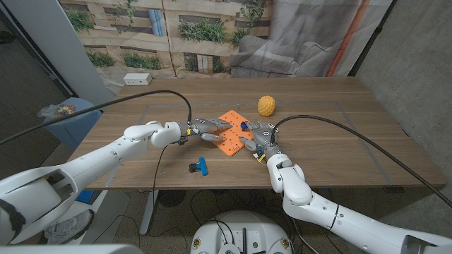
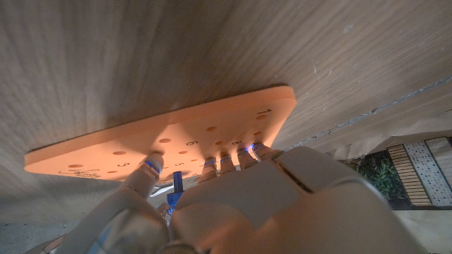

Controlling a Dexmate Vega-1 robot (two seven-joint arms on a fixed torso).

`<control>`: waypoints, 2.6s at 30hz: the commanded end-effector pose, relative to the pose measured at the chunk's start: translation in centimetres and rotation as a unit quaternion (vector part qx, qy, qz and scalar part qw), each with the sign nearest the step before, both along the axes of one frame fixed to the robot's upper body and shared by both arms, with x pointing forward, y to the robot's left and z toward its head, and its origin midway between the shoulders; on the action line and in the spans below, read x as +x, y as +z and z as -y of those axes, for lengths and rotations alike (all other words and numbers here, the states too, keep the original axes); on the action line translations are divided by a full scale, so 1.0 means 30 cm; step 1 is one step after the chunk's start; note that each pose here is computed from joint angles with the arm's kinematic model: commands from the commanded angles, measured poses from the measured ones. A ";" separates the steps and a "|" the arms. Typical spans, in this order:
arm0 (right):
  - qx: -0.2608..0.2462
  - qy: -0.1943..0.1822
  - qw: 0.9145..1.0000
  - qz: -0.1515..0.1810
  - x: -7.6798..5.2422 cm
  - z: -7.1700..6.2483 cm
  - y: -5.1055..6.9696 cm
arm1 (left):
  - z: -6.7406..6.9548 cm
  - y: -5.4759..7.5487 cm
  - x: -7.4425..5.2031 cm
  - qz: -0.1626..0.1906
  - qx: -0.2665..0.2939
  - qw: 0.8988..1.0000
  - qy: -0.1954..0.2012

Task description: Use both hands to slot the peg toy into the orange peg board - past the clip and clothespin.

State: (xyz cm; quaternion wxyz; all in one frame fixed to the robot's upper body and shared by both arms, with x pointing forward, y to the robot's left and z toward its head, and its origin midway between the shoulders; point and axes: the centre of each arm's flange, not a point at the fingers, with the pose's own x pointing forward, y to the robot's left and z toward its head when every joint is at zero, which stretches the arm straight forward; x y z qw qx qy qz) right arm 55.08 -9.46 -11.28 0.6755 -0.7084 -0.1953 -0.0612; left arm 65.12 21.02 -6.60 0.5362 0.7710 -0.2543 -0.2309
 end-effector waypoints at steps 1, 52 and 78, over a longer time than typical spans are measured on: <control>0.022 -0.001 1.000 0.017 -0.006 0.009 0.023 | -0.016 -0.014 0.002 -0.015 0.016 1.000 0.011; -0.026 0.058 0.998 0.015 -0.010 0.014 0.061 | -0.022 0.000 0.033 -0.020 0.018 1.000 0.010; -0.014 0.055 0.998 -0.004 0.006 0.028 0.040 | -0.017 0.001 0.041 -0.022 0.019 1.000 0.007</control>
